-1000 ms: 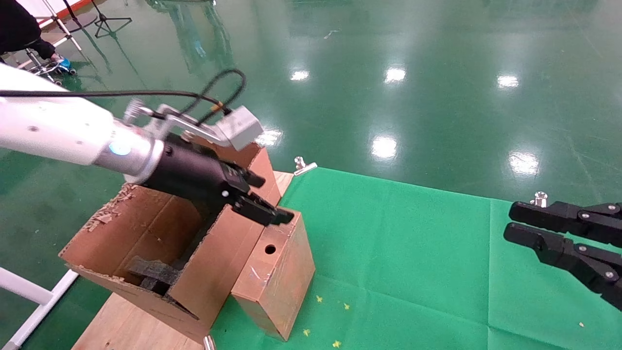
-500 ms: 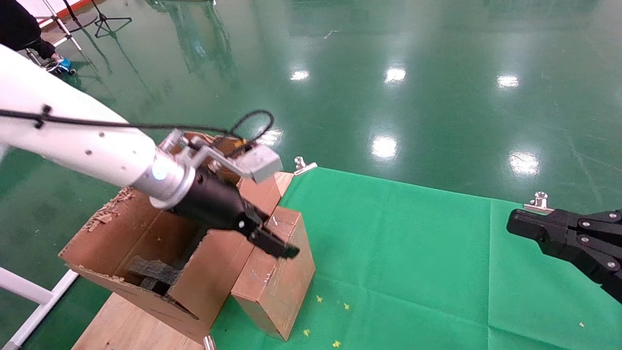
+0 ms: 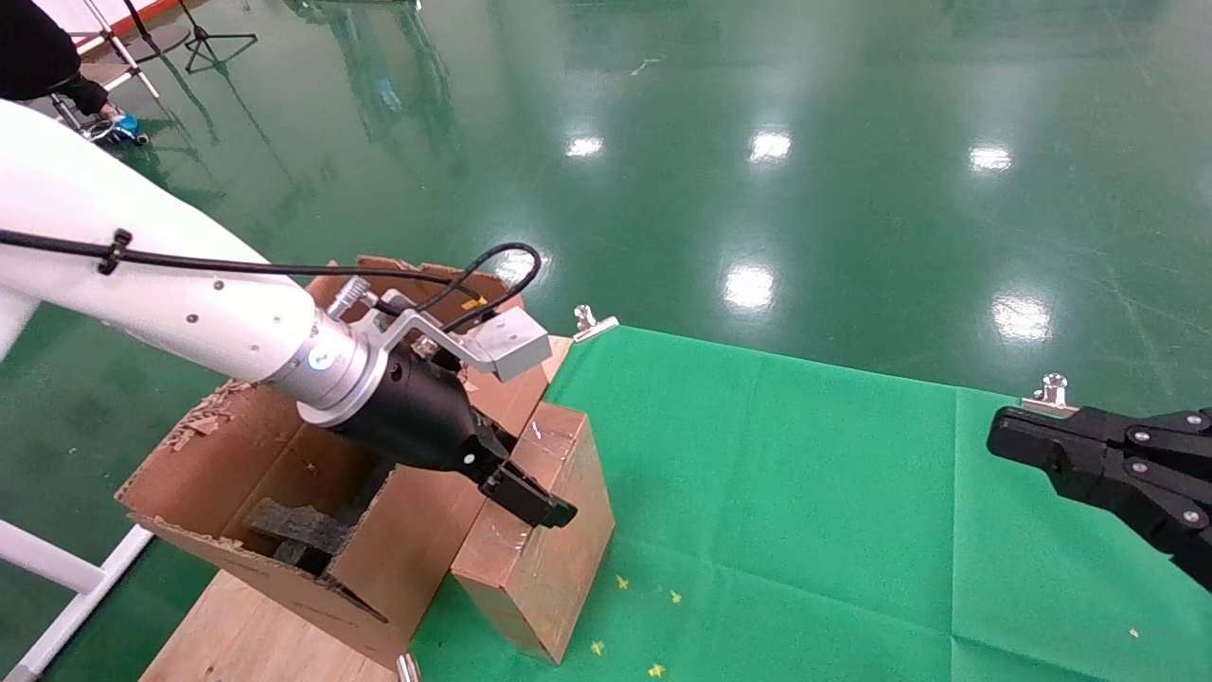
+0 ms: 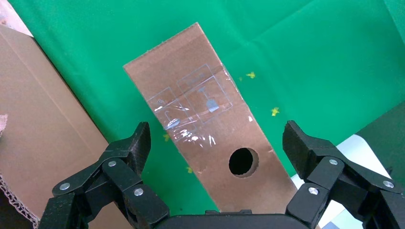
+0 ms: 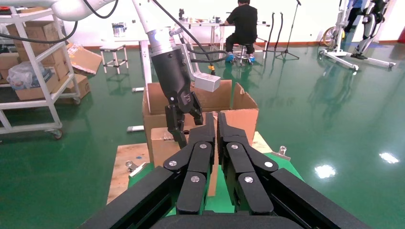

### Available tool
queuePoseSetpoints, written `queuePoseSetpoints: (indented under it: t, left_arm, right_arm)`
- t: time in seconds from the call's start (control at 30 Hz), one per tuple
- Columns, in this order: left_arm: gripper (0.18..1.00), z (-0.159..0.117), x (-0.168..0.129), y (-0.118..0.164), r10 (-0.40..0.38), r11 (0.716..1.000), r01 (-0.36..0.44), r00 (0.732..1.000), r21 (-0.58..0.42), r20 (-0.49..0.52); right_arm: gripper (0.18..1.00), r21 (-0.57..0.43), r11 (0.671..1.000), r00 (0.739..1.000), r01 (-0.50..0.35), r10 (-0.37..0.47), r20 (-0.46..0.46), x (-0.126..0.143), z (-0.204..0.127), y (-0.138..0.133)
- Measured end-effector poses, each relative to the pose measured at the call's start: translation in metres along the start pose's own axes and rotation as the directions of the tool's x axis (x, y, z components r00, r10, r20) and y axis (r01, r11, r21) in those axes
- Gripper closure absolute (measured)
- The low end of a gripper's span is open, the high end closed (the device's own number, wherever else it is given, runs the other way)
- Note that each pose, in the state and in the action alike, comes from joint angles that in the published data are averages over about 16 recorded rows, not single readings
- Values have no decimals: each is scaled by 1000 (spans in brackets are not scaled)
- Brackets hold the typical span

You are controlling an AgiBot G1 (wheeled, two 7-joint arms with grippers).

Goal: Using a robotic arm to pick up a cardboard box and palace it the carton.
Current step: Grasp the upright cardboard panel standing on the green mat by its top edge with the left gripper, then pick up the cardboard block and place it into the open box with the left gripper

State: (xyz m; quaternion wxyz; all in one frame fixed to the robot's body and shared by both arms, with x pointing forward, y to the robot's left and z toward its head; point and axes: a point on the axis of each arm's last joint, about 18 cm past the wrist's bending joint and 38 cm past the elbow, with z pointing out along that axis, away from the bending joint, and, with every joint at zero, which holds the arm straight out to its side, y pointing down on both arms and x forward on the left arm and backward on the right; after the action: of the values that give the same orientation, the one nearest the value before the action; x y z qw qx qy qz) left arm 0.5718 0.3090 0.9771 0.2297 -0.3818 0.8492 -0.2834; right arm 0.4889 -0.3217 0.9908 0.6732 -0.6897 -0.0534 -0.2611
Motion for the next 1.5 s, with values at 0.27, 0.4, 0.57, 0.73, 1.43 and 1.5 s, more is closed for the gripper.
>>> queuePoseSetpoints:
  t: [0.27,0.4,0.57,0.73,1.43,1.5]
  left_arm:
    - [189,0,0,0,-1,1000,1,1000,2,-1]
    - [201,-1,0,0,-2,1000,2,1000,3,-2]
    - [236,-1,0,0,-3,1000,3,1000,4,-2]
    - [292,-1,0,0,-4,1000,4,1000,4,-3]
    - [718,-58,-24,-18,70,986,-80,995,144,73]
    - [735,-78,-32,-23,76,977,-96,991,189,108]
  right_arm:
    - [951,0,1000,1000,0,0,0,0,0,0]
    - [920,0,1000,1000,0,0,0,0,0,0]
    - [861,0,1000,1000,0,0,0,0,0,0]
    - [765,0,1000,1000,0,0,0,0,0,0]
    - [300,0,1000,1000,0,0,0,0,0,0]
    - [265,0,1000,1000,0,0,0,0,0,0]
